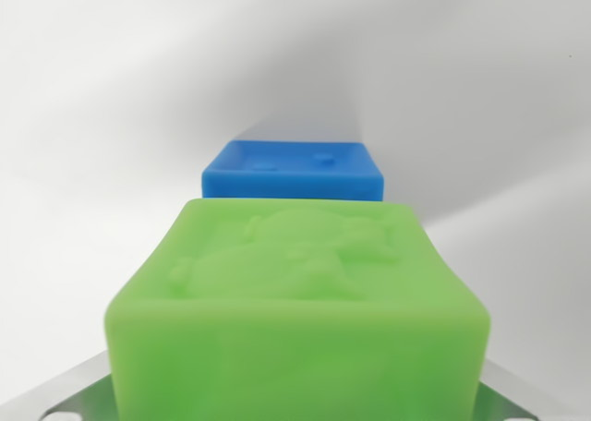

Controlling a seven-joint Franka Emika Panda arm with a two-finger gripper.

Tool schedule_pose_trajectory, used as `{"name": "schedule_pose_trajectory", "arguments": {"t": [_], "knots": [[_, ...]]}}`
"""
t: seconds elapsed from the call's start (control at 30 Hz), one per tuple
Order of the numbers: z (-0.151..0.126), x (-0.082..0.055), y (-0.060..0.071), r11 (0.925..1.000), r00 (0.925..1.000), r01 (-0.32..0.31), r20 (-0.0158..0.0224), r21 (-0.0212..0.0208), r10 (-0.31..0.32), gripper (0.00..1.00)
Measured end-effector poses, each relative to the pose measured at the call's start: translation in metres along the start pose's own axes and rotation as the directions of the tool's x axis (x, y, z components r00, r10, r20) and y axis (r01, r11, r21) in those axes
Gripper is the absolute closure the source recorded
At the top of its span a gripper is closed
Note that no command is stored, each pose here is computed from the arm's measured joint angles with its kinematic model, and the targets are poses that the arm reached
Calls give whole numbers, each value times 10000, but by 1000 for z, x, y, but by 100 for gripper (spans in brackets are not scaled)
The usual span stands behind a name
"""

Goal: Stack cube

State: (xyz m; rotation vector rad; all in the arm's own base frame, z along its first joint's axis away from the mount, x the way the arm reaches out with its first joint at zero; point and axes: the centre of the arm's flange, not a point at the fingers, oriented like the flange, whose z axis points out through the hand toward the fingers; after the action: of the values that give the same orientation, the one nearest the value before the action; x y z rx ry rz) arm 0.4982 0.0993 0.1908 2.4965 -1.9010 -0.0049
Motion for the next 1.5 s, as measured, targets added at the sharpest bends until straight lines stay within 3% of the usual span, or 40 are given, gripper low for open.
{"name": "schedule_pose_trajectory", "arguments": {"t": [0.67, 0.7, 1.5], "knots": [[22, 0, 0, 10000, 10000, -2, -8, 1, 2, 100], [22, 0, 0, 10000, 10000, -2, -8, 1, 2, 0], [22, 0, 0, 10000, 10000, -2, -9, 8, 2, 0]]}}
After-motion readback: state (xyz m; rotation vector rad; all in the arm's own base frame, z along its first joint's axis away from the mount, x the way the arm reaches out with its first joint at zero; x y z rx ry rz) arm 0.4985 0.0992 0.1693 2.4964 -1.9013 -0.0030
